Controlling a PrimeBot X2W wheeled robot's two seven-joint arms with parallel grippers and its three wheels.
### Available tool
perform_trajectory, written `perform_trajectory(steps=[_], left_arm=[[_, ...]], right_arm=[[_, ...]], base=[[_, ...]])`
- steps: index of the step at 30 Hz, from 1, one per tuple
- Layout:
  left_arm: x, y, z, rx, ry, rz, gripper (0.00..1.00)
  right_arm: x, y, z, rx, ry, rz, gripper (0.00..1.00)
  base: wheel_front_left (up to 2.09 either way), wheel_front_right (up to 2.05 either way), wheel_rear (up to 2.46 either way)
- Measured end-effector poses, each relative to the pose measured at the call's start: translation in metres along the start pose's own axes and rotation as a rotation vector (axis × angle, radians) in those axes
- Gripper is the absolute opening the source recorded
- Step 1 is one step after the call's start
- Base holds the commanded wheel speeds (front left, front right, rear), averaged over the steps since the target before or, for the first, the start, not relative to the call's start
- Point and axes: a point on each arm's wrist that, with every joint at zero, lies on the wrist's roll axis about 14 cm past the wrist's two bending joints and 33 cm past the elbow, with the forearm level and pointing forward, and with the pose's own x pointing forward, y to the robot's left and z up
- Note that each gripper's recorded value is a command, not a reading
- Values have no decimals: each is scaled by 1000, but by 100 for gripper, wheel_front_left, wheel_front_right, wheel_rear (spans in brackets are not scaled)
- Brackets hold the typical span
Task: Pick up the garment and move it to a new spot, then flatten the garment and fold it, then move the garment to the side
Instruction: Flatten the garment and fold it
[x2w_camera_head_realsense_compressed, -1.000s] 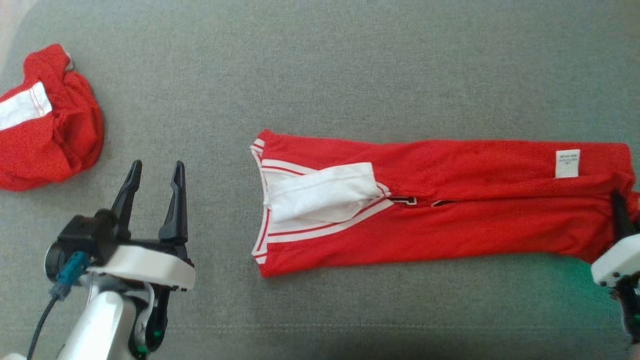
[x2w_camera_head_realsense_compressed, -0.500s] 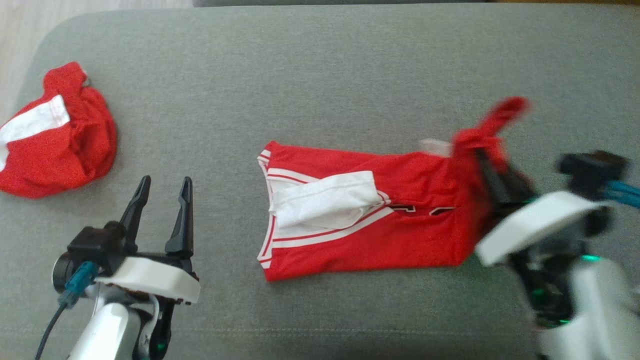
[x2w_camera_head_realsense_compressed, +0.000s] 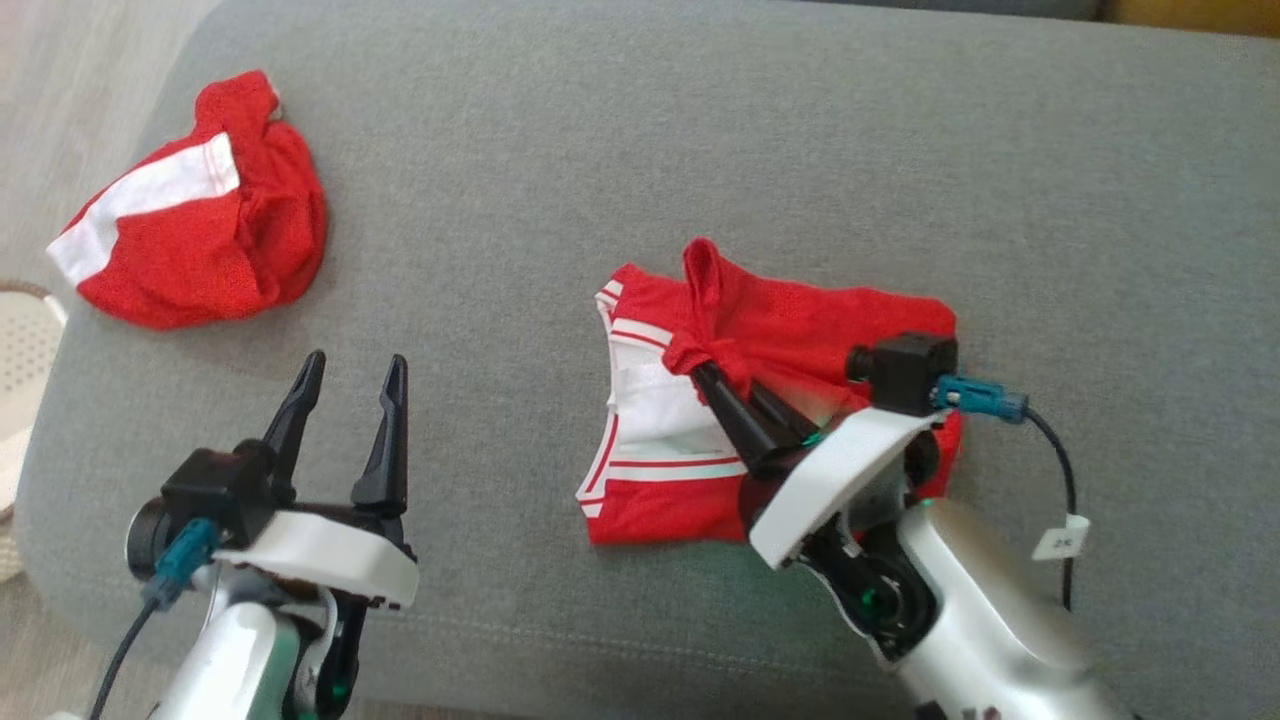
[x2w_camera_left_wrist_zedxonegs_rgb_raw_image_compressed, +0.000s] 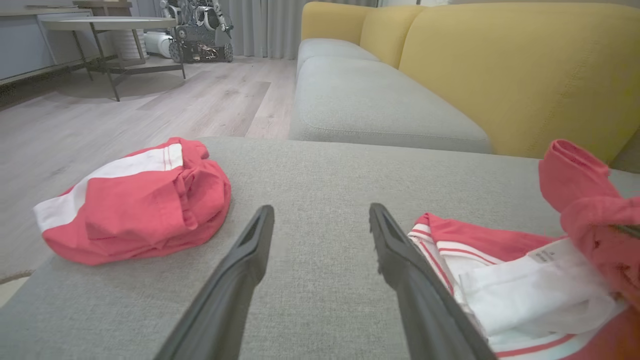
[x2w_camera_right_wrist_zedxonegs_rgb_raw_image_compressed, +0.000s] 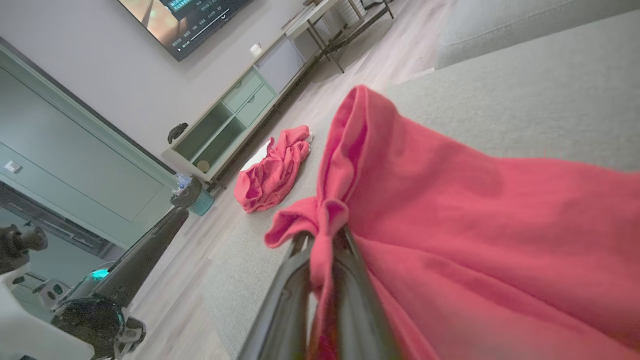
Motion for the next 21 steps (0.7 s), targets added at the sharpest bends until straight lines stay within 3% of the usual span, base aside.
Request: perform_trajectory(steps=[4,5,6,13,21], left_arm=[[3,5,-3,2,6,13,100],[4,5,-3,3,4,14,100],[5,6,-3,3,6,16,100],[9,3,-8,7,19,5,100],[13,-6,-3,7,-5,-21,100]], right_arm=[[14,-5,-12,21,24,8,0],[17,-7,-12,24,20,6,47],[19,-9,-12,24,16,4,100],[29,-6,5,4,-53,32,100],[20,-8,59,-71,-237,13,100]], base=[[0,0,0],[0,0,0],[0,0,0],[0,0,0],[0,0,0]])
